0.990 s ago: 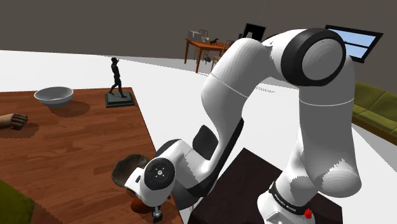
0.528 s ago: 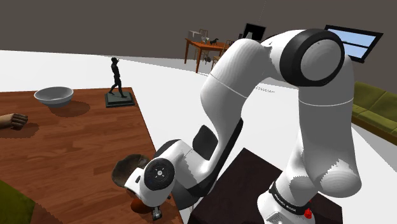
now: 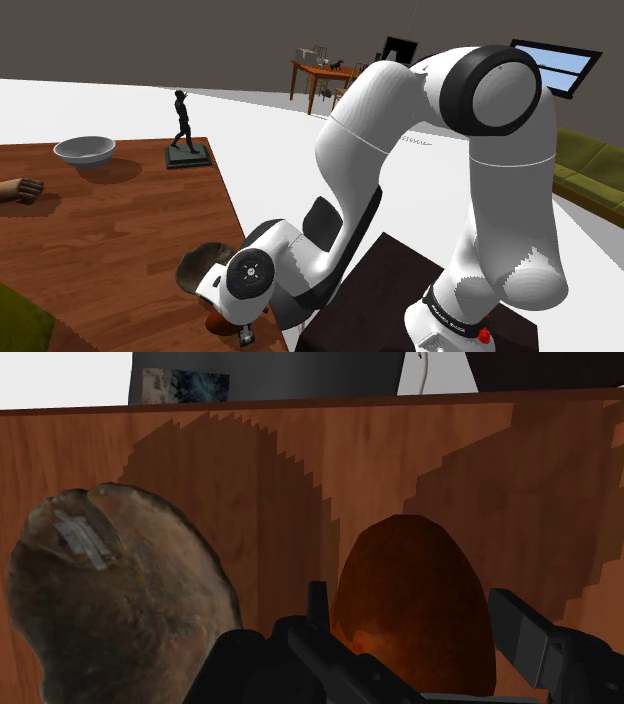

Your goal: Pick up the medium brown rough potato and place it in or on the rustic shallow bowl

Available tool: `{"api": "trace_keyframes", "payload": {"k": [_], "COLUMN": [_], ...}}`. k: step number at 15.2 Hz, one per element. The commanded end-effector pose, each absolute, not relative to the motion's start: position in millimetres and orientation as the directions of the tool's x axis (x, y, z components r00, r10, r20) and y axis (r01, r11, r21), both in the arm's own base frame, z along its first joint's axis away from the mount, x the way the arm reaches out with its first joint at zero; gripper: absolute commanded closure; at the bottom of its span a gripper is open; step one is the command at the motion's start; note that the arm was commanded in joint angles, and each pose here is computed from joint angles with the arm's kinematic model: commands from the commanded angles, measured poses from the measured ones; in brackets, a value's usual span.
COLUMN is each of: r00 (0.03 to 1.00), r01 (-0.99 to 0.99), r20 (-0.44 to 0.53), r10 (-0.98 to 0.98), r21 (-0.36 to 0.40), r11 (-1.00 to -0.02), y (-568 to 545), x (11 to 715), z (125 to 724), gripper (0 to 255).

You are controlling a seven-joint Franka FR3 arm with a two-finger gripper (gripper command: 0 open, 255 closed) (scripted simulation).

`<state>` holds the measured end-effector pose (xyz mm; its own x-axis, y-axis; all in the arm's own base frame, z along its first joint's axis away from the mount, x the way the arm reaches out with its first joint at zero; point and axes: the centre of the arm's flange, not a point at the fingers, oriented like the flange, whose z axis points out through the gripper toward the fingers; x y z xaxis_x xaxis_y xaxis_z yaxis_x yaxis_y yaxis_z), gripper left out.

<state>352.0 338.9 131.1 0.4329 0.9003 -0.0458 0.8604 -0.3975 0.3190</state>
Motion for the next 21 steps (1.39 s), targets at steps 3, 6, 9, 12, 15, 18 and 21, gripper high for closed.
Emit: {"api": "trace_keyframes", "payload": {"k": [3, 6, 9, 12, 15, 18, 21], "r00": [0.433, 0.433, 0.433, 0.433, 0.433, 0.433, 0.433], "r01": [0.861, 0.861, 0.861, 0.861, 0.861, 0.861, 0.861], "r20": [-0.045, -0.045, -0.045, -0.045, -0.045, -0.045, -0.045], "r10": [0.9, 0.9, 0.9, 0.9, 0.9, 0.9, 0.9], "r21": [0.319, 0.319, 0.319, 0.319, 0.319, 0.319, 0.319], "r11": [-0.397, -0.397, -0.397, -0.397, -0.397, -0.397, -0.397], "y": [339, 339, 339, 339, 339, 339, 339], "x": [352, 352, 352, 352, 352, 352, 352], "z": [141, 157, 173, 189, 205, 221, 236], "gripper": [255, 255, 255, 255, 255, 255, 255]}}
